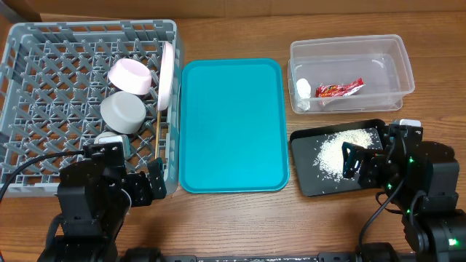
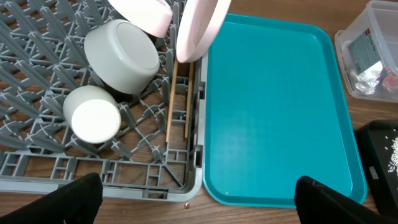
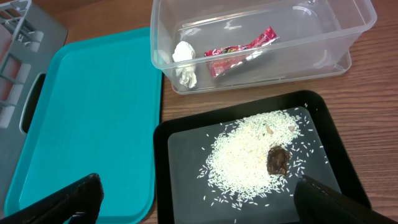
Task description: Sort waste into correct bins and load items into the dishwasher
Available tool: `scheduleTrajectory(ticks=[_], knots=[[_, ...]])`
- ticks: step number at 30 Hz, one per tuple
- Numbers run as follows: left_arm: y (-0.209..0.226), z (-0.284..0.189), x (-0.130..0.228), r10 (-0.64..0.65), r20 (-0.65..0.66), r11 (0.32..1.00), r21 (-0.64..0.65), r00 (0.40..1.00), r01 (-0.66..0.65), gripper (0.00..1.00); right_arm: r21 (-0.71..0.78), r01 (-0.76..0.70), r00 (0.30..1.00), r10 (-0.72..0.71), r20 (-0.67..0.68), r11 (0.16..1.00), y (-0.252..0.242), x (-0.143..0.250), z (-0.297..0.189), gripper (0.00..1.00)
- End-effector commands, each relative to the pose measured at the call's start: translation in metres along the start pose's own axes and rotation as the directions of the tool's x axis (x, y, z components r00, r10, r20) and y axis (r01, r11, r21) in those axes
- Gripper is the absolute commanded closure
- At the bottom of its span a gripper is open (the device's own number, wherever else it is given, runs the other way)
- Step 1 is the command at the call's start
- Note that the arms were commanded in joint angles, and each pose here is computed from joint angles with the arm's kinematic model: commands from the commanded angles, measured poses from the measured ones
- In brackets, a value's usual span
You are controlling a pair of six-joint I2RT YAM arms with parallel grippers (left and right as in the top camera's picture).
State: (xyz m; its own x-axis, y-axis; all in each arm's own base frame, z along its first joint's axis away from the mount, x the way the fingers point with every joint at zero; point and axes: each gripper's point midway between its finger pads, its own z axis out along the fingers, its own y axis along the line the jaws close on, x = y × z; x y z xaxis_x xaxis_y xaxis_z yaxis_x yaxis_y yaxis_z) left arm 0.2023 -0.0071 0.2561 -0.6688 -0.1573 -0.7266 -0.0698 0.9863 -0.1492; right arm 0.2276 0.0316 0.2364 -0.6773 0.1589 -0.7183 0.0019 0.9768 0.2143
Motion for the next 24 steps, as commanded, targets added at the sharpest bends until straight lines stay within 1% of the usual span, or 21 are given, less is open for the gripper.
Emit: scheduleTrajectory(ticks=[1,10,14,19,23,24], knots=[[0.002,0.001,0.001,0.022,-0.001,1.000,-0.014,1.000,-0.022,0.00,0.010,0.003,1.000,-0.003,-0.004,1.000,-0.002,0.002,0.002,0.00],[0.002,0.001,0.001,0.022,-0.001,1.000,-0.014,1.000,-0.022,0.00,0.010,0.003,1.000,-0.003,-0.003,1.000,-0.003,0.003,0.002,0.00],[0.002,0.001,0.001,0.022,-0.001,1.000,-0.014,1.000,-0.022,0.00,0.023,0.000,1.000,-0.001,0.028,1.000,-0.007,0.001,-0.004,0.00],[0.002,0.001,0.001,0.022,-0.001,1.000,-0.014,1.000,-0.022,0.00,0.021,-0.006,0.991,0.003,0.131,1.000,-0.011,0.003,-0.015,0.00],[0.002,0.001,0.001,0.022,-0.001,1.000,-0.014,1.000,-0.022,0.00,-0.002,0.009,0.967,-0.008,0.256,1.000,-0.013,0.008,-0.009,0.00],[0.002,0.001,0.001,0.022,-0.001,1.000,-0.014,1.000,-0.022,0.00,-0.011,0.015,0.952,-0.011,0.306,1.000,-0.013,0.010,-0.006,0.00]])
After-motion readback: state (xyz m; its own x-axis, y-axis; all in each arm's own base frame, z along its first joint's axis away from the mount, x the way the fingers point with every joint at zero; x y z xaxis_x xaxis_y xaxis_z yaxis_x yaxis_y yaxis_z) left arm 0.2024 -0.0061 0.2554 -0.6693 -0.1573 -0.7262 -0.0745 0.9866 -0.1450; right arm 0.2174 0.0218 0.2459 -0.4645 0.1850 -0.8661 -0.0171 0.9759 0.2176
